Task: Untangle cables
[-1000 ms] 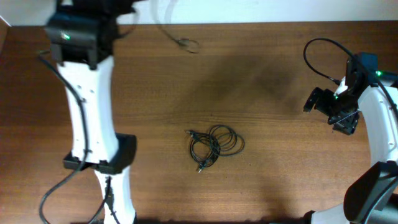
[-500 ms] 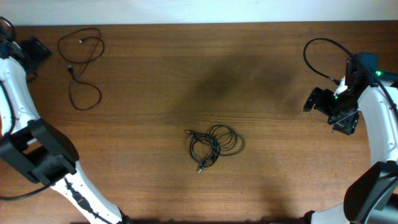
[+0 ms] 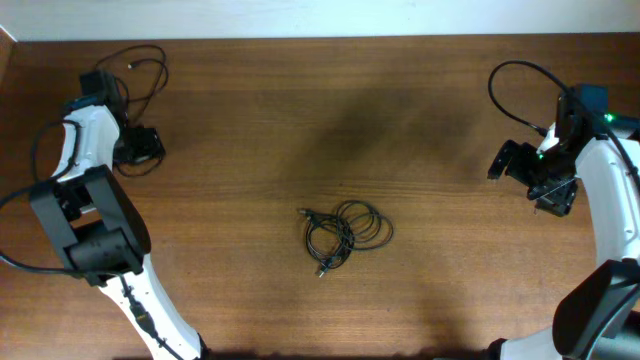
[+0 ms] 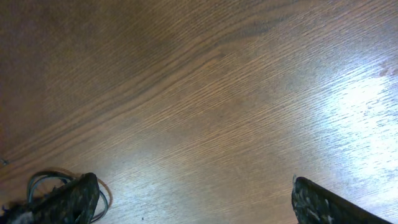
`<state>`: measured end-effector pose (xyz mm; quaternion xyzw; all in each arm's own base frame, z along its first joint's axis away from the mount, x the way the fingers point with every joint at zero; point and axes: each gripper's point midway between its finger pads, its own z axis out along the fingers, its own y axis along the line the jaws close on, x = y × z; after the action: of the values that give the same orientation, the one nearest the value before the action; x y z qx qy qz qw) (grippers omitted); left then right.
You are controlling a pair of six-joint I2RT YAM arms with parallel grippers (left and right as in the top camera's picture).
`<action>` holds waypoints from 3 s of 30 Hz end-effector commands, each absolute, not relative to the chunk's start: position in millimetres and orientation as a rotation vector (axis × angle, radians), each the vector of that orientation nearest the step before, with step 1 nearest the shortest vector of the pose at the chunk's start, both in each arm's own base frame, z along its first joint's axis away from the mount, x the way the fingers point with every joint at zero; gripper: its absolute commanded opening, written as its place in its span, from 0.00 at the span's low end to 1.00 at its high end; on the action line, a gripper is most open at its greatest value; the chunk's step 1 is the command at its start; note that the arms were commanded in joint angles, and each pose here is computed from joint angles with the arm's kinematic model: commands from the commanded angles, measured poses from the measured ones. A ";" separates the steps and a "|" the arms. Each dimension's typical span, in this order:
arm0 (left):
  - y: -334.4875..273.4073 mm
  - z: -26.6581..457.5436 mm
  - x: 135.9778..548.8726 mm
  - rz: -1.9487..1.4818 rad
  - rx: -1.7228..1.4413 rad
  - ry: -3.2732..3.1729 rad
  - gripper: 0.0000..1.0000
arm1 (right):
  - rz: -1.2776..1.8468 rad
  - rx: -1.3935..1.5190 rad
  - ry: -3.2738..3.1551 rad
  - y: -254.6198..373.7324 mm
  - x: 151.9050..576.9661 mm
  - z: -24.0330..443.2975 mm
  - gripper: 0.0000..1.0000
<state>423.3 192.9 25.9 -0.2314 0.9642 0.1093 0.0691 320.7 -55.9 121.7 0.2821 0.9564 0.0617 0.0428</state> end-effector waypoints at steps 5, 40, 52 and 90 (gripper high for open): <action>200.9 18.2 394.7 0.273 -1.186 2.806 1.00 | 0.191 0.870 2.921 -55.7 319.4 122.6 0.98; 225.5 -28.4 377.6 0.309 -1.126 2.776 0.06 | 0.191 0.870 2.920 -55.7 319.5 122.6 0.98; 243.1 206.8 536.1 0.003 -0.651 2.289 0.00 | 0.191 0.869 2.921 -55.7 319.5 122.6 0.99; 298.3 -68.5 487.2 0.286 -0.517 2.688 0.13 | 0.191 0.869 2.921 -55.7 319.5 122.6 0.99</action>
<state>491.3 325.9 1.4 -0.2642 0.9212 0.1582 0.2379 320.6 -55.9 121.6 0.2821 0.9565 0.0617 0.0426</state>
